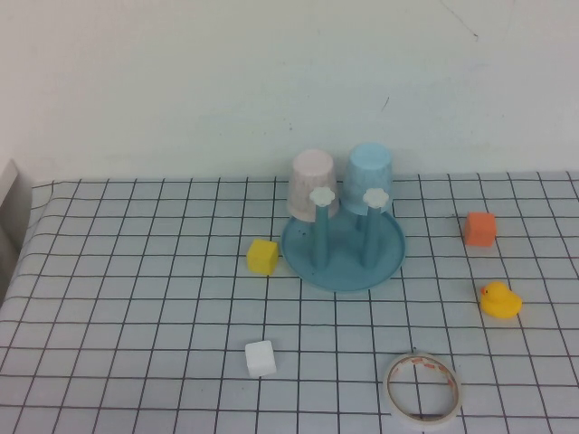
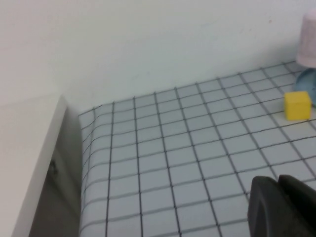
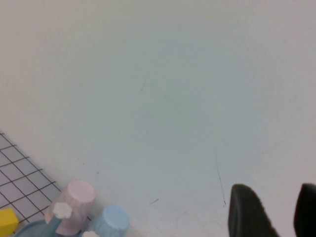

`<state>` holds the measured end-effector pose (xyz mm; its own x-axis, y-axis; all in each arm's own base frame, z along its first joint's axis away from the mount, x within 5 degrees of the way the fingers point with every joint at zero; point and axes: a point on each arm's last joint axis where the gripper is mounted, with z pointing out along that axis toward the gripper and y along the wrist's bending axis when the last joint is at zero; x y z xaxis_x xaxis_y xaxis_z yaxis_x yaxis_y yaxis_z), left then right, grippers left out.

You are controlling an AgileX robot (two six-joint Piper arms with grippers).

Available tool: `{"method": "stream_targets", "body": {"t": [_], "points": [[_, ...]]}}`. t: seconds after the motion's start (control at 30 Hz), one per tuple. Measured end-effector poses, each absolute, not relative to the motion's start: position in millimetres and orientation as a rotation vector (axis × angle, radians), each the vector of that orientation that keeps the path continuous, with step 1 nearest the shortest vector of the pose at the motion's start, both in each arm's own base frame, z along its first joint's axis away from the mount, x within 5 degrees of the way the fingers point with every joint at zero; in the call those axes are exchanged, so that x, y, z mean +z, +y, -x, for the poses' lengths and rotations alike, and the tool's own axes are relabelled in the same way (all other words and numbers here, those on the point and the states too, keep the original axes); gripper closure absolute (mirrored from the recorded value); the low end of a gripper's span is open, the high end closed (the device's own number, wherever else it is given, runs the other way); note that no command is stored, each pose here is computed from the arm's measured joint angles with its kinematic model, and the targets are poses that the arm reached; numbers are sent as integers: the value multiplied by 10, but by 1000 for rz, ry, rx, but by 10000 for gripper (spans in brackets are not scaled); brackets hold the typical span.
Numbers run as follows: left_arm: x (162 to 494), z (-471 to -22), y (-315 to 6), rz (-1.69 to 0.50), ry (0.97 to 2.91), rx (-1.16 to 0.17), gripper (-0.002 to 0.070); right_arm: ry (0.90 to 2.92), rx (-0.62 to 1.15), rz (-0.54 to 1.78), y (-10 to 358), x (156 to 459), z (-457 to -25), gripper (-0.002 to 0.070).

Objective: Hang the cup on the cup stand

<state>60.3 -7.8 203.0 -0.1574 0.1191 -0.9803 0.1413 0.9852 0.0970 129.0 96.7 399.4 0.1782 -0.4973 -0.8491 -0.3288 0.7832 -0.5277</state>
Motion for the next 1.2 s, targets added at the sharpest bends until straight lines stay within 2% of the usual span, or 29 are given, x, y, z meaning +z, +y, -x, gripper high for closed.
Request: {"method": "stream_targets", "body": {"t": [0.23, 0.47, 0.6, 1.2], "points": [[1909, -502, -30, -125, 1842, 28, 676, 1424, -135, 722, 967, 3994, -1290, 460], [1765, -494, -16, -32, 1918, -2, 676, 1424, -135, 722, 967, 3994, -1290, 460], [1765, -517, -13, -16, 1864, -7, 676, 1424, -135, 722, 967, 3994, -1290, 460], [1767, -517, -22, -56, 1862, 9, 676, 1424, -135, 722, 967, 3994, -1290, 460]]}}
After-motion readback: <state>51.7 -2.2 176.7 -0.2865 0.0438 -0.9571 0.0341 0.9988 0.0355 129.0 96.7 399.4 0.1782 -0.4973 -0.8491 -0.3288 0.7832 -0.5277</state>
